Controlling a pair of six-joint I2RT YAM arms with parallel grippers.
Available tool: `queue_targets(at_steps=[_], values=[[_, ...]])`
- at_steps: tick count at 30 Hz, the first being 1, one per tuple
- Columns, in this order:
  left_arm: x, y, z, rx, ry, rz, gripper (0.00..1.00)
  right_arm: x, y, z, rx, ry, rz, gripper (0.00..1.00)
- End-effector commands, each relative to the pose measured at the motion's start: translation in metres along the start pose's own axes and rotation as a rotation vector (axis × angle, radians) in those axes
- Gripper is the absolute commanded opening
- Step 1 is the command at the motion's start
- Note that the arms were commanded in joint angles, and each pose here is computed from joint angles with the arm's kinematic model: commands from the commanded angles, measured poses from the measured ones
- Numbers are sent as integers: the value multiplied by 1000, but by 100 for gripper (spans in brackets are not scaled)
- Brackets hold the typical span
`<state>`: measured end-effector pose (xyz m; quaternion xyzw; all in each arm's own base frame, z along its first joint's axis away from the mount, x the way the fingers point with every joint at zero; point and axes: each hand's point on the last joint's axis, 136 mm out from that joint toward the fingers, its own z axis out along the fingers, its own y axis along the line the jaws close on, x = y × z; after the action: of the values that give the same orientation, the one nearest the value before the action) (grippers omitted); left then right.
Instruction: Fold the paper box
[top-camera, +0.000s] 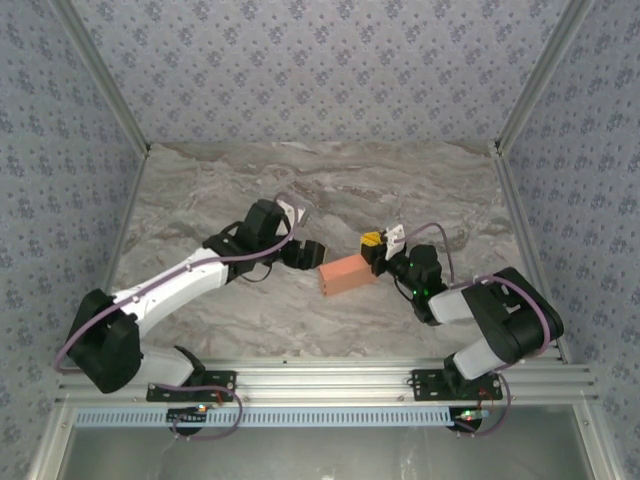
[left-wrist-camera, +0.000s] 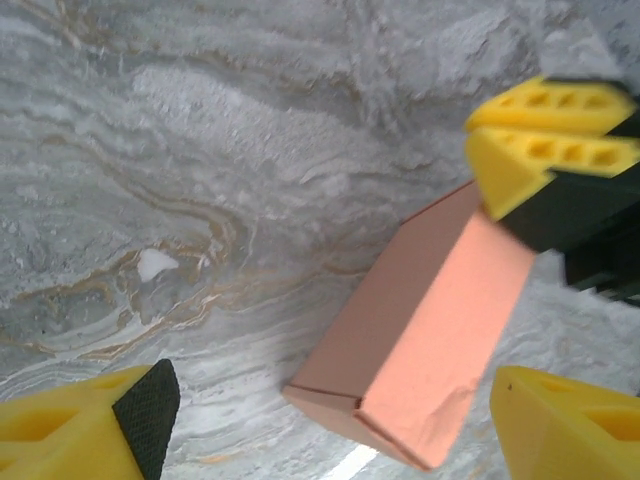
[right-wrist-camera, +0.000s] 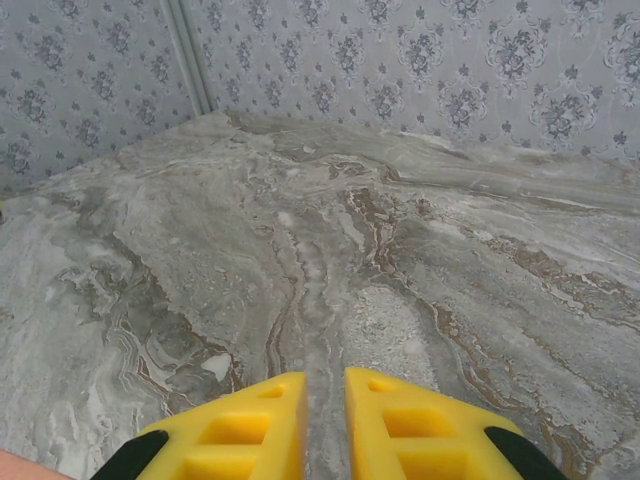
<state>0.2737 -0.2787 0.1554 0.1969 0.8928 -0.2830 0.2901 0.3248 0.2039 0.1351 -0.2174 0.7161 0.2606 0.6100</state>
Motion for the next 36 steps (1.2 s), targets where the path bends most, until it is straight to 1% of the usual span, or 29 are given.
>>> queue_targets(at_steps=[1,4,9,12,15,17,20,23,25,27,28,29,30,32,33,35,36], values=[[37,8,25,15,75,-40,83,20,0,1,-10,74,11,19],[48,3,37,23,89,-22,83,19,2,1,-20,69,7,19],[65,12,57,-46,139,-35,82,16,-3,4,-13,54,22,19],[70,22,60,-85,136,-61,81,4,-2,8,-29,25,26,19],[72,22,59,-81,137,-76,81,-14,7,12,-73,3,3,22],[73,20,59,-72,139,-91,81,-35,15,14,-104,-41,-15,26],[73,19,59,-62,129,-115,81,-68,27,16,-118,-104,-25,27],[71,17,59,-53,115,-130,81,-85,50,17,-149,-130,-63,27],[67,16,57,-55,106,-133,81,-85,64,16,-168,-133,-85,27],[63,19,53,-77,95,-137,81,-77,73,15,-180,-131,-94,27],[60,21,49,-82,81,-141,79,-70,75,13,-186,-125,-99,27],[56,21,44,-77,65,-145,76,-62,77,11,-194,-123,-96,27],[52,23,39,-80,47,-154,75,-57,78,9,-202,-124,-89,27],[40,34,22,-114,-16,-192,81,-47,80,5,-209,-126,-74,27],[34,37,14,-115,-44,-207,83,-44,81,4,-210,-122,-72,27],[21,47,-8,-140,-109,-238,97,-43,85,3,-215,-122,-80,27],[16,51,-17,-150,-136,-241,99,-44,86,4,-217,-122,-81,27]])
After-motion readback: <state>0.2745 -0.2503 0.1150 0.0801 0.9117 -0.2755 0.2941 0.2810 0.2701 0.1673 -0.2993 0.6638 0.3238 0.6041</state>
